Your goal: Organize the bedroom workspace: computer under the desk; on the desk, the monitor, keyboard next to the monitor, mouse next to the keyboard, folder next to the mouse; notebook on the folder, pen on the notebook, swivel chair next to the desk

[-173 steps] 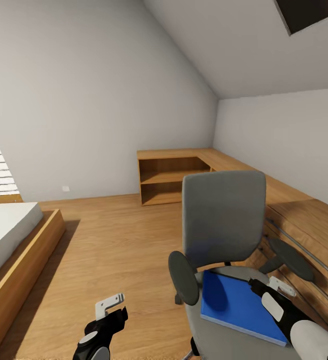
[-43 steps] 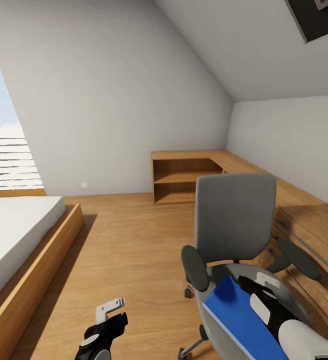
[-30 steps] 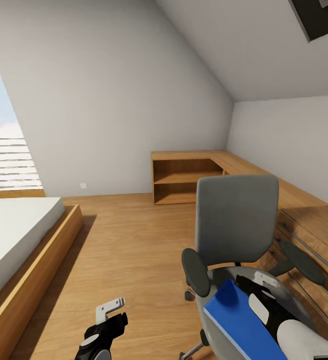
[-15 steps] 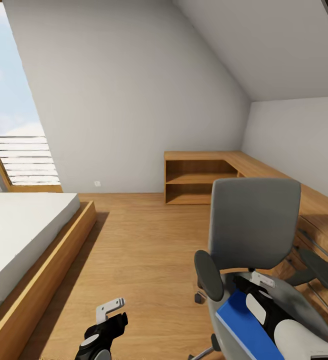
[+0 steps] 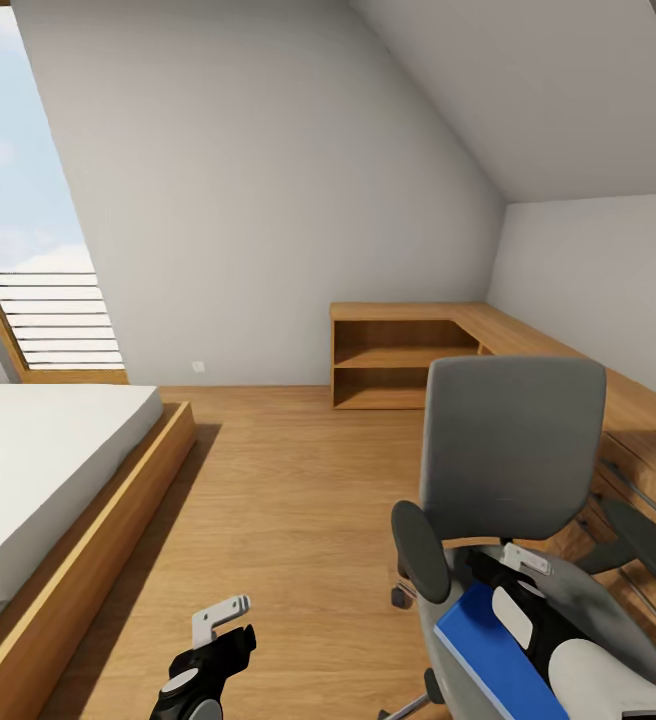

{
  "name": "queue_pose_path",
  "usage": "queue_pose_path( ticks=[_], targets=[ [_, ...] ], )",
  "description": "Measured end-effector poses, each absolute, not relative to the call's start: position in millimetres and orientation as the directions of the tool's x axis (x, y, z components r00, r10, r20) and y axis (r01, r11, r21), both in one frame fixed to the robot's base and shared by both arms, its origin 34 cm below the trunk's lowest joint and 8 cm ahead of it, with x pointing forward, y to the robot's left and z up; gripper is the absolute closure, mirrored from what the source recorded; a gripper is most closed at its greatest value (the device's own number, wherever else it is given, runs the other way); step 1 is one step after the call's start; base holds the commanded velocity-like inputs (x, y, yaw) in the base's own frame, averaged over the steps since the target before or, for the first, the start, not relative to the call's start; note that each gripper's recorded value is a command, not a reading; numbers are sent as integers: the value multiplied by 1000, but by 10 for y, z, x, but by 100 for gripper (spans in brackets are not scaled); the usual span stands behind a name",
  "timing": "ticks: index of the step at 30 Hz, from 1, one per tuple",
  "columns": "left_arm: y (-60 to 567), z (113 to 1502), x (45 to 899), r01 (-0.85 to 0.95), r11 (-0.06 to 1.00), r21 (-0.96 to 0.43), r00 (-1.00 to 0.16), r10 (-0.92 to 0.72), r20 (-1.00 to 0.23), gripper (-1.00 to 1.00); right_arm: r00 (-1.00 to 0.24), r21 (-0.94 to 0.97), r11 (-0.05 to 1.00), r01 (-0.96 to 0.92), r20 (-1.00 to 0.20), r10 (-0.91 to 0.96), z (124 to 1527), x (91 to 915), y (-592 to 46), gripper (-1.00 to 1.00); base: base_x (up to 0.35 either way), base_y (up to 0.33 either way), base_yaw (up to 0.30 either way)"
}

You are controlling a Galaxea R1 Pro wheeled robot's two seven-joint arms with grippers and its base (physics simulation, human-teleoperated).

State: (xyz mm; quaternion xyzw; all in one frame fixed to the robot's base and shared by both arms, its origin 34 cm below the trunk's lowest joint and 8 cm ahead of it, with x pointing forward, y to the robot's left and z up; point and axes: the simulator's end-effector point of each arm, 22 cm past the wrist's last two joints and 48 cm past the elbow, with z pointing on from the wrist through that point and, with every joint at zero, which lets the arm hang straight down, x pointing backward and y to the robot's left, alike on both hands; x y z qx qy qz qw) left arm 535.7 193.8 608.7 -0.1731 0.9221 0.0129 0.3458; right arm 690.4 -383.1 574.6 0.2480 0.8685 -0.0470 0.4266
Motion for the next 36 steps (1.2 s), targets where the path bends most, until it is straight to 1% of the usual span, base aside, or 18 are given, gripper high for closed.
queue_pose_path(
  ticks=[36],
  targets=[
    [1918, 5733, 5305, -327, 940, -99, -701, -311, -642, -100, -516, 119, 878, 464, -769, 377, 5399, 6858, -3836, -100, 0, 0, 0]
  ],
)
